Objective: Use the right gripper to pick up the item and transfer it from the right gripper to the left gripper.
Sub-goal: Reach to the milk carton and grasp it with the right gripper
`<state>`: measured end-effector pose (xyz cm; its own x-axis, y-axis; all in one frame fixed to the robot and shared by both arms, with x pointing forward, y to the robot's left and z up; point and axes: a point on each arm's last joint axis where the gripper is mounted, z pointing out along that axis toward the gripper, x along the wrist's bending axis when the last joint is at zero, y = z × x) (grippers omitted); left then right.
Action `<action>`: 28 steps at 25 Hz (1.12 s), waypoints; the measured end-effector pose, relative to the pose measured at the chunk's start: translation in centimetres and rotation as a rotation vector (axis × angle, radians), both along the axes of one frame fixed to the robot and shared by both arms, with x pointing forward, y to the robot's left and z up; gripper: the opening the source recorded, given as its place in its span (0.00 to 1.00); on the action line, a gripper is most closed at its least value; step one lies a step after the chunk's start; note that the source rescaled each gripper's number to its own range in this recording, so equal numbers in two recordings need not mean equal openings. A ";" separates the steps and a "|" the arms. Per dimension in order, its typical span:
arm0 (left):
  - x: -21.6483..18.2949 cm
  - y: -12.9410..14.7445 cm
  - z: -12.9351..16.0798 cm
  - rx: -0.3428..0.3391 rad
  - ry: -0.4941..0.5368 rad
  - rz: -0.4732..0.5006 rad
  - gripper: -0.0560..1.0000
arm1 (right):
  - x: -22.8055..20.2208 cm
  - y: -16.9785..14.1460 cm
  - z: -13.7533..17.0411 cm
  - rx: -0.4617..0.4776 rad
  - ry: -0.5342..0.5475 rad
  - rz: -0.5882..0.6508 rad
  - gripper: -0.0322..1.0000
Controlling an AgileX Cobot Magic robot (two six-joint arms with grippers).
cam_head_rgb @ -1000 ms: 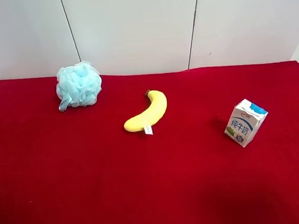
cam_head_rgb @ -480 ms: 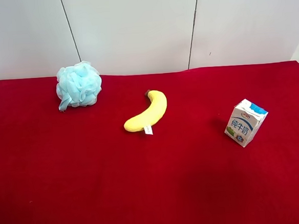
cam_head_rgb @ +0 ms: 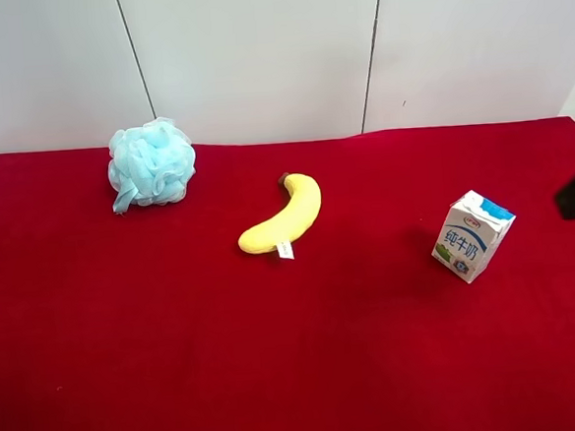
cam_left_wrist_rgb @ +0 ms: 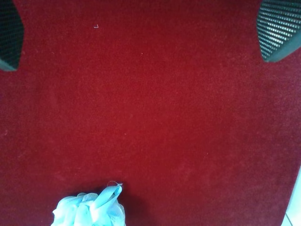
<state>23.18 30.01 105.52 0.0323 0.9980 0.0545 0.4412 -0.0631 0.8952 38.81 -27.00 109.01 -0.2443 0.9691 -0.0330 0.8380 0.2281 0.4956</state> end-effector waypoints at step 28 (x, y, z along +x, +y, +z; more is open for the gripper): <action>0.0 0.0 0.0 0.000 0.000 0.000 1.00 | 14.9 2.3 -8.5 -0.216 0.436 0.149 1.00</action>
